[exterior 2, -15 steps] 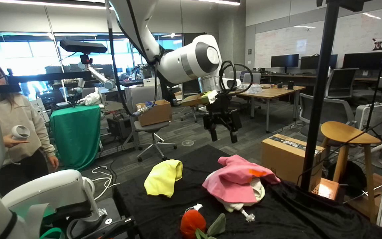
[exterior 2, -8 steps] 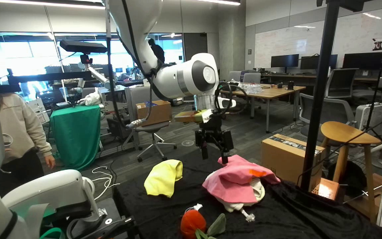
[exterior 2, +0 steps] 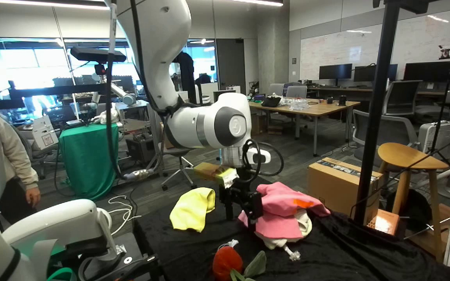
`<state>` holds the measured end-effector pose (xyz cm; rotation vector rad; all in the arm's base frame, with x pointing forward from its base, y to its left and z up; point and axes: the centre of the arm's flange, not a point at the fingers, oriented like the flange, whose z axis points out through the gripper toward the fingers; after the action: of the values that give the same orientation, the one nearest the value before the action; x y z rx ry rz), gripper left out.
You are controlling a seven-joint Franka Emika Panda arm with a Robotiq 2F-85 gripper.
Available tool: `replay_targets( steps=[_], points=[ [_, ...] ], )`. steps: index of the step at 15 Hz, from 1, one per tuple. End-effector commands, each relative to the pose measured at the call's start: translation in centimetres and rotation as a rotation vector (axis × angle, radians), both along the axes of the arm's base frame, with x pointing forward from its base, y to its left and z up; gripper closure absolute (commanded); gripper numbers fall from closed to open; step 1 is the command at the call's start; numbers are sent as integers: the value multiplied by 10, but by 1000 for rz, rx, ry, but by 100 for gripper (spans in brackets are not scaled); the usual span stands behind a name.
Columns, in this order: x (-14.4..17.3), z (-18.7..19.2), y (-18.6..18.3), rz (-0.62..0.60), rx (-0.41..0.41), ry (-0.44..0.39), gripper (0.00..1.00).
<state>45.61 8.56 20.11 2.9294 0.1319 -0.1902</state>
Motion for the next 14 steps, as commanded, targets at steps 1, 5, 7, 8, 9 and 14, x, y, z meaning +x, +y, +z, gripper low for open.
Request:
replay_targets(
  steps=[1,5,7,8,9,14],
  points=[
    [-21,-31,-7,-30,46,-30,0],
    [-18,-66,-6,-57,104,-44,0],
    [-15,-76,2,-85,135,-59,0],
    [-14,-81,5,-101,136,-66,0],
    [-15,-86,10,-102,149,-66,0],
    [-26,-101,10,-104,138,-53,0]
  ],
)
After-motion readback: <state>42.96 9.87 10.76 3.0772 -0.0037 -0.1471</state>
